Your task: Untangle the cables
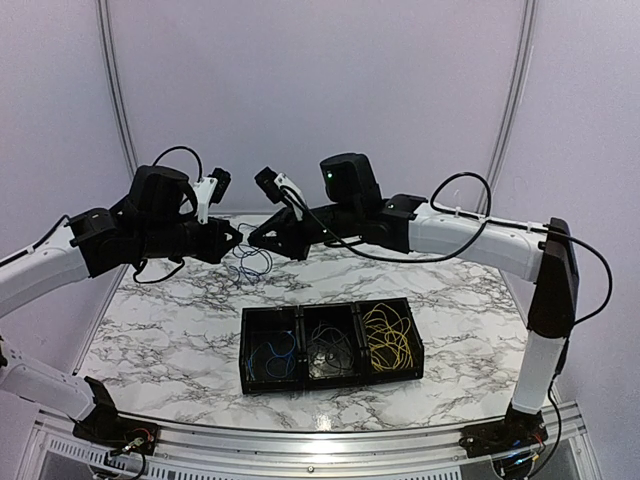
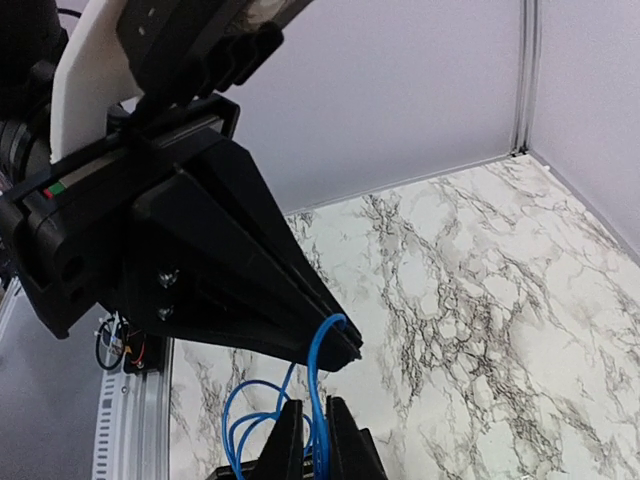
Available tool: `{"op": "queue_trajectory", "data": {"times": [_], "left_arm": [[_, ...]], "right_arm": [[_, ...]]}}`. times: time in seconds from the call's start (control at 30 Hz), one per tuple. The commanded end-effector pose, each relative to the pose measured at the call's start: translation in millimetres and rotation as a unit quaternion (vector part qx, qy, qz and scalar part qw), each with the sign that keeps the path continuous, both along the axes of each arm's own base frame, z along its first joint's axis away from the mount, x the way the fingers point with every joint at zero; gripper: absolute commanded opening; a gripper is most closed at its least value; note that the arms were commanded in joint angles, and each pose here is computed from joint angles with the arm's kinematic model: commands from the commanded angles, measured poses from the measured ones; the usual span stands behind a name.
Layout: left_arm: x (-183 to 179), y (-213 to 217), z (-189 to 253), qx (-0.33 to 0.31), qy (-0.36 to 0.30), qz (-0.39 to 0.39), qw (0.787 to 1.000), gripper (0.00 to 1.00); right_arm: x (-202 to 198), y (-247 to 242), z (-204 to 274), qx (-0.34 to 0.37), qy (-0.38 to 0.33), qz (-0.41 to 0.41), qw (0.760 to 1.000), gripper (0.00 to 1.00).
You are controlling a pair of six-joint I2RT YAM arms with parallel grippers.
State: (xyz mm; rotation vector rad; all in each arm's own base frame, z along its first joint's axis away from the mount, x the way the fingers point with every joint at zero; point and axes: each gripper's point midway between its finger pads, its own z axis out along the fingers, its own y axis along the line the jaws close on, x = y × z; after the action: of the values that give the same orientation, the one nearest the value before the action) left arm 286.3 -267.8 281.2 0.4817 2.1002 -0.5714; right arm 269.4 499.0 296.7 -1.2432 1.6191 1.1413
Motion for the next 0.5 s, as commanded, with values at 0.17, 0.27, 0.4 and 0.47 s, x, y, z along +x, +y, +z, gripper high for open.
{"op": "queue_trajectory", "data": {"times": [0.17, 0.27, 0.4, 0.47], "left_arm": [[17, -2, 8, -0.01, -0.026, 0.037, 0.999, 0.2], [29, -8, 7, -0.044, -0.033, 0.058, 0.997, 0.36], [44, -30, -3, -0.113, -0.029, 0.066, 0.991, 0.36], [49, -35, -21, -0.12, -0.015, 0.072, 0.99, 0.33]], "right_arm": [[11, 1, 27, 0.023, -0.03, -0.037, 0.999, 0.0], [-2, 1, 36, 0.038, -0.022, -0.007, 0.999, 0.0], [-11, -4, 56, 0.058, -0.032, 0.011, 0.998, 0.0], [-13, -11, 78, 0.079, -0.044, 0.01, 0.996, 0.0]]}}
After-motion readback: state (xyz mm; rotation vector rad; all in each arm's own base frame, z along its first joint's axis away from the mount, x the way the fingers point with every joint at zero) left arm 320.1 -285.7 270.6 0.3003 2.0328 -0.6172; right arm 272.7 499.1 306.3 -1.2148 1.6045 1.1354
